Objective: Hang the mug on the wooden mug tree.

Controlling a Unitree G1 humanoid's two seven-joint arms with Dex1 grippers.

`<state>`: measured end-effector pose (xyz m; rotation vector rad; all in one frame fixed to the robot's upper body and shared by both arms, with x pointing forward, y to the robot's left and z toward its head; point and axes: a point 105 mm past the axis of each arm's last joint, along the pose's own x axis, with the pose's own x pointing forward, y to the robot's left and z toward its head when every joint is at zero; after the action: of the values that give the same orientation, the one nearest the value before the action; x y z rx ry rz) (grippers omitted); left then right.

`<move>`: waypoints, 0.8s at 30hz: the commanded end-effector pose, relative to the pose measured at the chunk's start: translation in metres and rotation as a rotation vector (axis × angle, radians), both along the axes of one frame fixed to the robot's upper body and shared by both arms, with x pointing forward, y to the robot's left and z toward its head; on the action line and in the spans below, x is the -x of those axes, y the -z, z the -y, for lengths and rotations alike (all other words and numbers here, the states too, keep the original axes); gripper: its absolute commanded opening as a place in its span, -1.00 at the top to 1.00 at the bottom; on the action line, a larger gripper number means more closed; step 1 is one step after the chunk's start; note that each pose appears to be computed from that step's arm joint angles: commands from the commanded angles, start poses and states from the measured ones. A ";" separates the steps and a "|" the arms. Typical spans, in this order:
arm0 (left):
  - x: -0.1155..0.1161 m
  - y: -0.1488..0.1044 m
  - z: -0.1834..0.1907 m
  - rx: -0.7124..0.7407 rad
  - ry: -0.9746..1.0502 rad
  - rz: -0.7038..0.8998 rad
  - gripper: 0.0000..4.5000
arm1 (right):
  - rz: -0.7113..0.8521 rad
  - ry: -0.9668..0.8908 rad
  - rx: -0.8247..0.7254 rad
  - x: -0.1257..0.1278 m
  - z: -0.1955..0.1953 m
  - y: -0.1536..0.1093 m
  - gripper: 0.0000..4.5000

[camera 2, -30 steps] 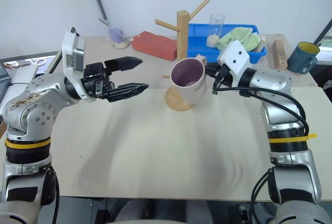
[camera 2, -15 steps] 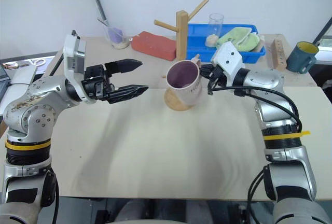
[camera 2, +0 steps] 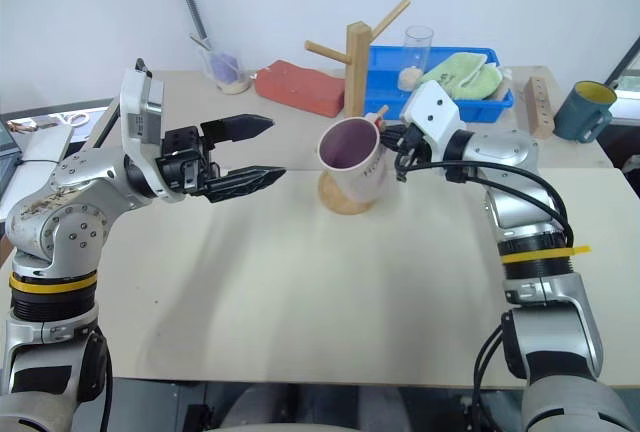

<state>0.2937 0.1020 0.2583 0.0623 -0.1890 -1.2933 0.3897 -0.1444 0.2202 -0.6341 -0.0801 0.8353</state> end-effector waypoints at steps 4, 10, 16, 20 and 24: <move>0.003 -0.009 -0.002 -0.004 -0.009 0.052 -1.00 | 0.056 -0.004 -0.021 -0.001 -0.001 -0.019 0.38; 0.004 -0.008 -0.001 -0.003 -0.005 0.051 -1.00 | 0.068 -0.003 -0.028 0.001 0.001 -0.023 -0.56; 0.002 -0.008 -0.002 -0.002 -0.007 0.051 -1.00 | 0.072 -0.006 -0.037 0.008 0.007 -0.031 -0.99; -0.001 -0.007 -0.005 -0.008 -0.024 0.052 -1.00 | 0.061 -0.009 -0.032 0.023 0.016 -0.036 -0.99; -0.007 -0.010 -0.017 -0.028 -0.064 0.058 -1.00 | 0.025 -0.009 -0.045 0.048 0.031 -0.042 -0.99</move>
<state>0.3007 0.1103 0.2556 0.0853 -0.1662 -1.2560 0.3561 -0.1737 0.2381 -0.6040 -0.0604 0.8293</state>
